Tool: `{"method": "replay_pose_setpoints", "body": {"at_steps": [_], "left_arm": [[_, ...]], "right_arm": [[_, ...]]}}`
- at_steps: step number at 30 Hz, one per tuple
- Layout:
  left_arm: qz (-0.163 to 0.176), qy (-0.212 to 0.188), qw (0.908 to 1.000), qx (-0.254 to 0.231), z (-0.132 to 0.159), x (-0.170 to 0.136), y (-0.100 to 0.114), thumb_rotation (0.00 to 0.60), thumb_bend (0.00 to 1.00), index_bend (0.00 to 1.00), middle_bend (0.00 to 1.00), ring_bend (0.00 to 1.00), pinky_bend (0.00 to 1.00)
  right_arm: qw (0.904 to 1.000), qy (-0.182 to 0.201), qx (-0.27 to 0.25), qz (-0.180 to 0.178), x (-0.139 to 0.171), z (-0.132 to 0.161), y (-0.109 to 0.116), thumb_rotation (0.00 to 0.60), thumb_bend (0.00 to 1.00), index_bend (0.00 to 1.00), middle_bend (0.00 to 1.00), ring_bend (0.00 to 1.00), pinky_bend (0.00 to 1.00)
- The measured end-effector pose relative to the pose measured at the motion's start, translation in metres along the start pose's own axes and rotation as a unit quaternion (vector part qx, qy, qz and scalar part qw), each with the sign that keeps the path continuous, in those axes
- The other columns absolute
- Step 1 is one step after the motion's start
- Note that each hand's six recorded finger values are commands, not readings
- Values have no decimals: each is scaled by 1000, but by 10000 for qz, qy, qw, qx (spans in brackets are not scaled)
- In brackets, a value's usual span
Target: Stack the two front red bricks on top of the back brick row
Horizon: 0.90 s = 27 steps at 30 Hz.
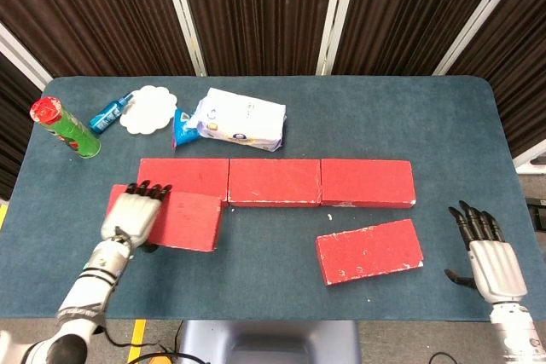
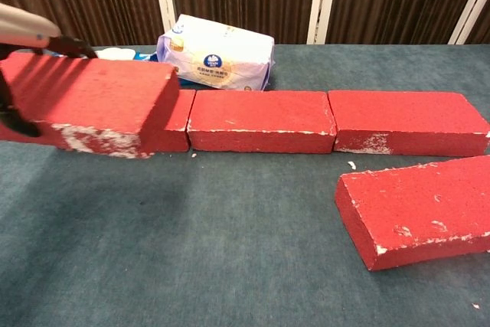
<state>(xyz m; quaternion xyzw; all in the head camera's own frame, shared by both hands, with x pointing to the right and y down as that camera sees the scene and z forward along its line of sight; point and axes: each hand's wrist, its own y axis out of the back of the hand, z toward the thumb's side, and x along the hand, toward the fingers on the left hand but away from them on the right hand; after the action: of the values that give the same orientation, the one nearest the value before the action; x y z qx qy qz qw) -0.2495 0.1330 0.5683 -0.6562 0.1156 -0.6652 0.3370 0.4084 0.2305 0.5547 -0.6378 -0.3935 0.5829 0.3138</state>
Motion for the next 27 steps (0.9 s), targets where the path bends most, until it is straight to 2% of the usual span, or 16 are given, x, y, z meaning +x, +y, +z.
{"method": "replay_pose_setpoints", "body": {"at_steps": [5,12,19,27], "left_arm": [[-146,-154,9998,36,35,11,13,600,239,0,121,7,160],[-239,-183,9995,41,69,27,31,600,239,0,122,6,155],[-349,198,9992,-95,98,57,62,600,239,0,121,7,152],[-550,571,9962,-355,102,86,79,600,238,0,121,6,148]], "right_arm": [[9999,-76,-56,-107,0,-7,5,600,0,146,54,0,0],[9999,-149,-20,-24,-3,-9,2,600,0,146,54,0,0],[9998,-151,25,102,-6,-8,-4,600,0,146,54,0,0],[9996,-175,87,210,-9,-7,-10,600,0,146,54,0,0]]}}
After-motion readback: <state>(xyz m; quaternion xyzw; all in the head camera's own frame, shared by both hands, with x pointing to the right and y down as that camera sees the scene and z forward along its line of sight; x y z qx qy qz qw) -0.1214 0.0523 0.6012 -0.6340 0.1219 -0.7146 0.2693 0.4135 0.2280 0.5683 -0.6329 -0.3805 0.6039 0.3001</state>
